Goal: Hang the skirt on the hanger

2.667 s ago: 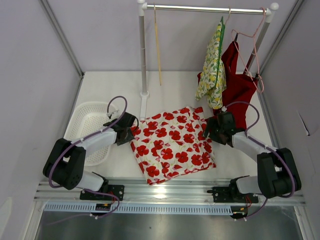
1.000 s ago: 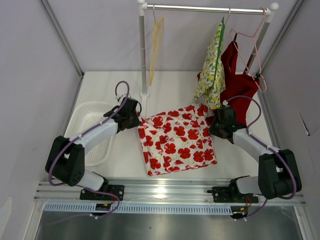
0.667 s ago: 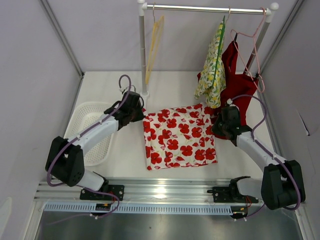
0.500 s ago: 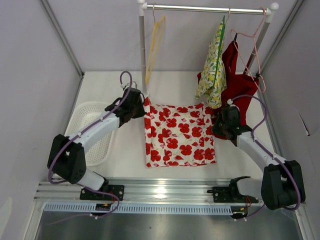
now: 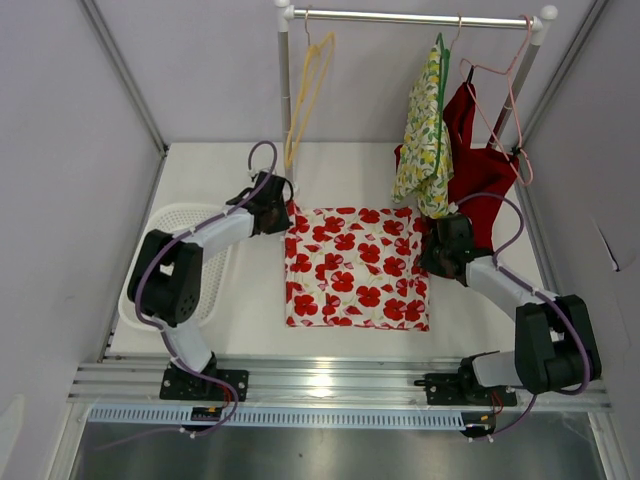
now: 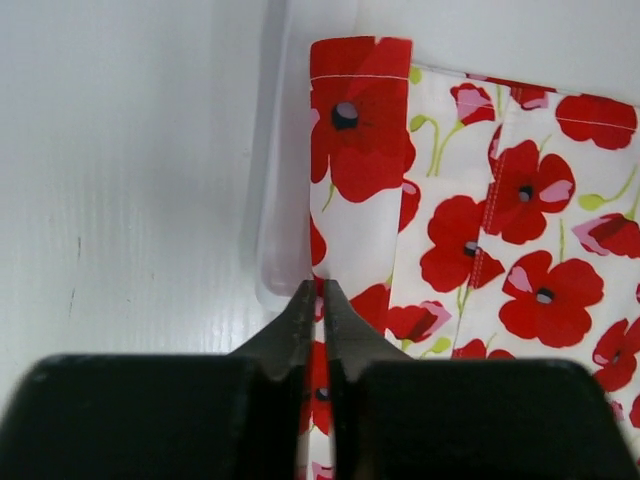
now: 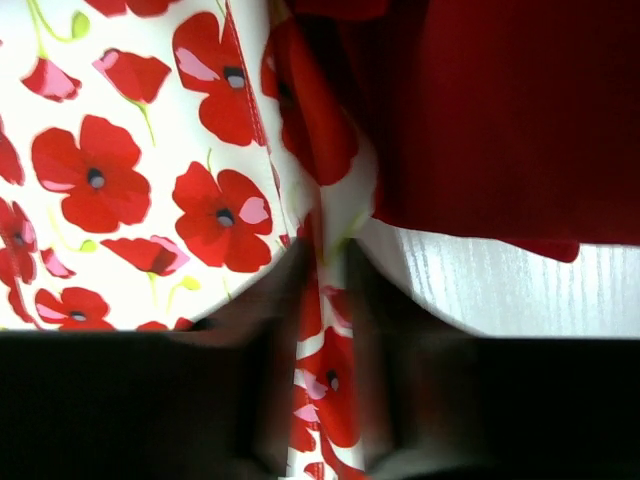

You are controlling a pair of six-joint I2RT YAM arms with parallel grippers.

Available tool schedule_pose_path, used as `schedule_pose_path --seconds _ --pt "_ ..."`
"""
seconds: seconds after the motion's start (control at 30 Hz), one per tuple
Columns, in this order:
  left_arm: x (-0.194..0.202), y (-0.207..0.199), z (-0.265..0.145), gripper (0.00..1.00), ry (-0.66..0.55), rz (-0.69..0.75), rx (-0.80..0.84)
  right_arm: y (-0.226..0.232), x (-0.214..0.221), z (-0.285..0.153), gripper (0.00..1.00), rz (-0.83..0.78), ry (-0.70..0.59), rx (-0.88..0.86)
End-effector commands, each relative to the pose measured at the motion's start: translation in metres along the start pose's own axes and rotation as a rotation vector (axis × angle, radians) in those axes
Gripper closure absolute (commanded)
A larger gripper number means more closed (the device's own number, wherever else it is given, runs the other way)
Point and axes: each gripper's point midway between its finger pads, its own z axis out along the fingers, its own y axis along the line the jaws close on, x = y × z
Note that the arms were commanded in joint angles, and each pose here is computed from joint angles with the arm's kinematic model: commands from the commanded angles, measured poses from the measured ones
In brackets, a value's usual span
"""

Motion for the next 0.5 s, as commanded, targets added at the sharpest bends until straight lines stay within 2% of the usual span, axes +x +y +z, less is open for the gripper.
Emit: schedule_pose_path --seconds 0.0,0.07,0.1,0.17,0.27,0.47 --pt "-0.033 -0.009 -0.011 0.83 -0.078 -0.009 0.037 0.003 -0.004 0.004 0.61 -0.022 -0.017 -0.023" --pt "-0.037 -0.009 -0.015 0.74 -0.079 -0.008 0.033 0.001 -0.001 0.001 0.46 -0.027 -0.014 -0.018" --pt "-0.04 -0.011 -0.021 0.61 -0.091 -0.008 0.042 0.0 -0.001 0.0 0.43 -0.027 -0.016 -0.016" --pt "-0.041 -0.011 -0.028 0.47 -0.101 -0.005 0.049 -0.002 -0.001 -0.004 0.34 -0.027 -0.024 -0.01" --pt "-0.043 -0.01 -0.045 0.44 -0.124 -0.001 0.067 -0.002 -0.003 -0.01 0.3 -0.027 -0.037 -0.011" --pt "0.004 0.006 -0.052 0.48 -0.035 0.032 0.019 -0.003 -0.004 -0.019 0.3 -0.027 -0.045 -0.01"
